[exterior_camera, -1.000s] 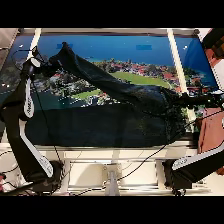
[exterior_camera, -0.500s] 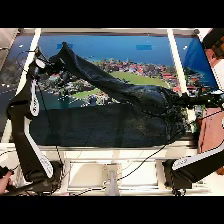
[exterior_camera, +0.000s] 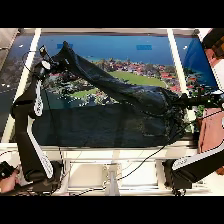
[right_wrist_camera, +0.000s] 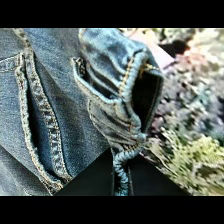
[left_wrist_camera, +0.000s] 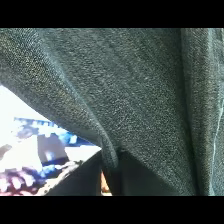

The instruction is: Fold the clothes and pants, and hang the long-sleeved shirts on hangers.

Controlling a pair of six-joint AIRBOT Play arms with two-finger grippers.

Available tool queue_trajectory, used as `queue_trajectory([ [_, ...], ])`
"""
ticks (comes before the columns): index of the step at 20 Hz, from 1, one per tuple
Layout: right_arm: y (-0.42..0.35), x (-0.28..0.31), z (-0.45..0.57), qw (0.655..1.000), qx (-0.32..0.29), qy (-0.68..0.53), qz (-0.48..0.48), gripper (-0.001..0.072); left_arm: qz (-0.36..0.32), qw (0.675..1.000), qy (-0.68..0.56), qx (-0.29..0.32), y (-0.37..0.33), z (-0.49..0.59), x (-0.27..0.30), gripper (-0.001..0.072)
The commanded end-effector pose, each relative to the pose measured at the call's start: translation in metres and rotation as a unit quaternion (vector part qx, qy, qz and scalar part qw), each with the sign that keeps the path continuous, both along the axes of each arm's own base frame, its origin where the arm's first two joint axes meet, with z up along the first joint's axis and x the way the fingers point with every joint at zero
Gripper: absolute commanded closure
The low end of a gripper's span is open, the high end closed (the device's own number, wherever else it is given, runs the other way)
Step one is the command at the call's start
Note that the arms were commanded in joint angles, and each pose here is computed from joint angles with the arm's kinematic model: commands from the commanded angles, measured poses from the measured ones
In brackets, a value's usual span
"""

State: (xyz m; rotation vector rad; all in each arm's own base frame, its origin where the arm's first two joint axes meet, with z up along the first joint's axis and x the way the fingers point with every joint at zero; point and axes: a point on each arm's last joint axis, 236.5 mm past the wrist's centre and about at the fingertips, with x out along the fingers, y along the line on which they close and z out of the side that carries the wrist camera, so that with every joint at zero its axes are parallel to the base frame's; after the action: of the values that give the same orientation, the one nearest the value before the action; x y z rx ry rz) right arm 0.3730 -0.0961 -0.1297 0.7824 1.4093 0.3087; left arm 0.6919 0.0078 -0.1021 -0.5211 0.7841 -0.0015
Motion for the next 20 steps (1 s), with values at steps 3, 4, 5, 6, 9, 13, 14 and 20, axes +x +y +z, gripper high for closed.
queue_trajectory([
  [3,0.001,0.000,0.002,1.000,0.004,0.000,0.000,0.0677,-0.004,1.000,-0.009,0.007,-0.005,0.001,0.003,0.0672],
  [4,0.002,0.000,0.002,1.000,0.004,0.000,0.001,0.0677,-0.003,1.000,-0.014,0.008,-0.003,0.008,0.004,0.0673],
  [5,0.002,0.000,0.002,1.000,0.004,-0.001,0.000,0.0678,0.000,1.000,-0.021,0.009,0.001,0.018,0.005,0.0673],
  [6,0.002,0.001,0.005,1.000,0.008,-0.001,0.002,0.0677,0.003,0.999,-0.029,0.014,0.008,0.031,0.006,0.0674],
  [9,0.004,0.002,0.022,1.000,0.021,-0.003,0.019,0.0678,-0.012,0.997,-0.030,0.076,0.032,0.071,-0.005,0.0676],
  [13,0.001,0.025,0.033,0.999,0.028,-0.028,-0.018,0.0678,-0.044,0.976,0.057,0.208,0.077,0.114,-0.059,0.0677],
  [14,0.001,0.034,0.036,0.998,0.033,-0.040,-0.031,0.0678,-0.063,0.964,0.083,0.244,0.087,0.123,-0.075,0.0676],
  [20,0.001,0.053,0.045,0.994,0.048,-0.070,-0.064,0.0678,-0.118,0.922,0.254,0.270,0.111,0.129,-0.175,0.0675],
])
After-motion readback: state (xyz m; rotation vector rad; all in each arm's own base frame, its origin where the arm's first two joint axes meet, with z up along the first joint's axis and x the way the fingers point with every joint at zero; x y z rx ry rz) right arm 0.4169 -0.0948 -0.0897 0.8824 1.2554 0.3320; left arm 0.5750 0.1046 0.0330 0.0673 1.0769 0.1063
